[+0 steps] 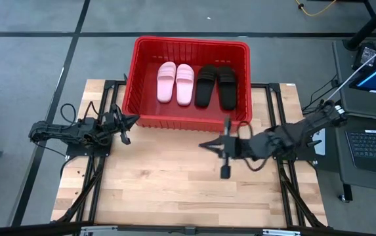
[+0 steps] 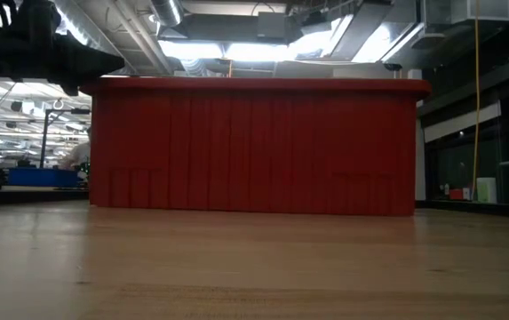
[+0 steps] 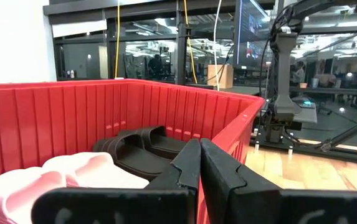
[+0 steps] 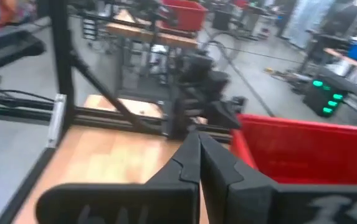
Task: Pick and place slides into bin
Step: Return to Home Position
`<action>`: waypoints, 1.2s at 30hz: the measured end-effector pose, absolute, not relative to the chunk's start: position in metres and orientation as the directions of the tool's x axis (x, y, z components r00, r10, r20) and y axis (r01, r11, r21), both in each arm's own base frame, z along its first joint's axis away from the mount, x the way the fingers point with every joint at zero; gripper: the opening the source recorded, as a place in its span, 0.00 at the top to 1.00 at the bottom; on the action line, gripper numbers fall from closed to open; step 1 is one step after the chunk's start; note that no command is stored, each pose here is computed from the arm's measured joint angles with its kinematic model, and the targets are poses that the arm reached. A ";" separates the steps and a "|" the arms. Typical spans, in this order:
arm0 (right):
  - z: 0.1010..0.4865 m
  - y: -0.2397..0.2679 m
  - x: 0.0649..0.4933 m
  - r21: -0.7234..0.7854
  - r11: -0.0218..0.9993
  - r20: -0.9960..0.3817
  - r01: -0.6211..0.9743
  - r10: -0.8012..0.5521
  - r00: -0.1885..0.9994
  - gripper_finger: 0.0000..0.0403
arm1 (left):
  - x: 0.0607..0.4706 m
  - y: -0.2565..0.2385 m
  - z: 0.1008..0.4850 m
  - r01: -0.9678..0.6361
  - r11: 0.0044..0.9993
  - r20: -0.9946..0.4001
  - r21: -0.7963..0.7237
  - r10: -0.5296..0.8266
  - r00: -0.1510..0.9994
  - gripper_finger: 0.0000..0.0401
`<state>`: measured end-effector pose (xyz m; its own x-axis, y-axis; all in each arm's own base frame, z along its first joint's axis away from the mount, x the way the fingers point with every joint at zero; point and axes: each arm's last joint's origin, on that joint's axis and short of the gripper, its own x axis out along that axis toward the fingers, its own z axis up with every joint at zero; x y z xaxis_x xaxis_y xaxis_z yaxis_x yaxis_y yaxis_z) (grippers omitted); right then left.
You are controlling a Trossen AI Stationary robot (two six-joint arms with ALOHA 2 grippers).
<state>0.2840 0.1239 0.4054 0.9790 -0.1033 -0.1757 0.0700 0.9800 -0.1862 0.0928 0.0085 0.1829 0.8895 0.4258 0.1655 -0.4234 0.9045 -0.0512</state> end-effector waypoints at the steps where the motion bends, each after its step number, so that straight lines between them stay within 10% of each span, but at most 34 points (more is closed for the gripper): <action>1: 0.407 0.122 0.276 -0.181 0.980 -0.176 0.085 -0.117 0.977 0.99 | 0.093 0.008 0.183 -0.423 0.905 0.165 -0.051 0.425 0.890 0.98; 36: 0.281 0.053 0.108 -0.017 0.980 0.140 -0.196 0.197 0.970 0.99 | 0.093 0.008 0.183 -0.422 0.905 0.162 -0.049 0.425 0.891 0.99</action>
